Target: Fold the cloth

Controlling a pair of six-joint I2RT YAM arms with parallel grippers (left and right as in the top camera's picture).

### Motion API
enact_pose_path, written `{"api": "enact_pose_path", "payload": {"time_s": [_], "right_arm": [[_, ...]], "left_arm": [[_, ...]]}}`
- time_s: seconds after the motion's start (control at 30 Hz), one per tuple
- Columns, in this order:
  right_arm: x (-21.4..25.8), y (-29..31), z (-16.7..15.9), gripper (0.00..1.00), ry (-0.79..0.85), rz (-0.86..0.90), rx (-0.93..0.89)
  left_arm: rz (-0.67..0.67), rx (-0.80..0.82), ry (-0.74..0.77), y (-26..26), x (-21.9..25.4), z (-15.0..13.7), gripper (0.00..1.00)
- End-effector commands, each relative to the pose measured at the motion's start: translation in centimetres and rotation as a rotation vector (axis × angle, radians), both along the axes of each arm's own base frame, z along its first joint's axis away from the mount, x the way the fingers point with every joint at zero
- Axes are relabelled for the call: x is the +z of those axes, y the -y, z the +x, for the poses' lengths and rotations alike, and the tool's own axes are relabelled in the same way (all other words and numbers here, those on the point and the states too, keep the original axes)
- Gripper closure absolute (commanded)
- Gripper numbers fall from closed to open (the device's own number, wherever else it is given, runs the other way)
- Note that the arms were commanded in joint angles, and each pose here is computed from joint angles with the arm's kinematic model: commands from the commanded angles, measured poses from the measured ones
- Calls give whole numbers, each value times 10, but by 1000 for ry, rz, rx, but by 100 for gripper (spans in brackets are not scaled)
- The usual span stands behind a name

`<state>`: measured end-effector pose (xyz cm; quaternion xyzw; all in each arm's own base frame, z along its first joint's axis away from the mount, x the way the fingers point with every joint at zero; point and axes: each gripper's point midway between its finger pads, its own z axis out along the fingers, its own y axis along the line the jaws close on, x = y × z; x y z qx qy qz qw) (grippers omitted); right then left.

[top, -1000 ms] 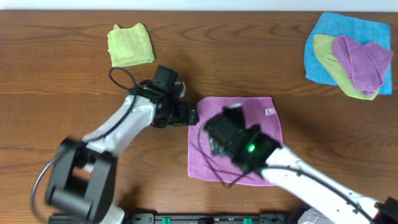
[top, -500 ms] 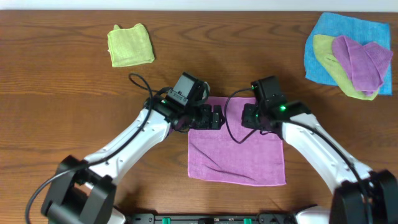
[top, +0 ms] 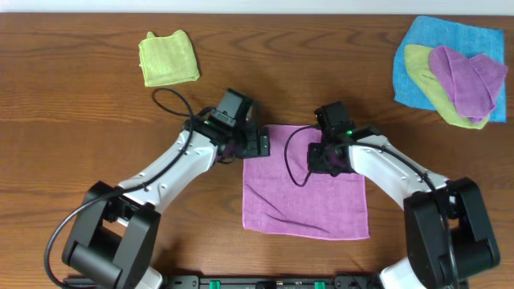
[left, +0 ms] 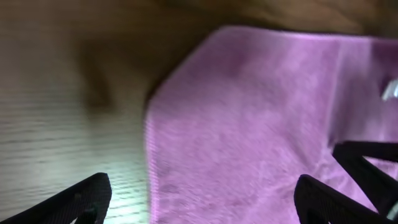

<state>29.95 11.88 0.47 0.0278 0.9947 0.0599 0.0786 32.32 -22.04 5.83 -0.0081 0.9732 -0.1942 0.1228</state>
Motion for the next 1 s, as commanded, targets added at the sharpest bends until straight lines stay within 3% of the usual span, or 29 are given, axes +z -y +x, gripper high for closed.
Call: {"api": "enact_pose_path", "payload": {"time_s": [0.0, 0.3, 0.6, 0.7, 0.97], "right_arm": [[3, -1, 5, 87, 15, 2, 31], [3, -1, 5, 88, 17, 0, 43], [2, 7, 3, 91, 12, -43, 37], [1, 32, 3, 92, 11, -154, -28], [1, 45, 2, 92, -2, -178, -24]], "left_arm": [[46, 18, -27, -7, -18, 2, 5], [-15, 14, -120, 8, -50, -2, 5], [-71, 11, -54, 19, -45, 15, 5], [-93, 56, -57, 22, -46, 20, 5], [-159, 132, -25, 31, -41, 37, 5]]}}
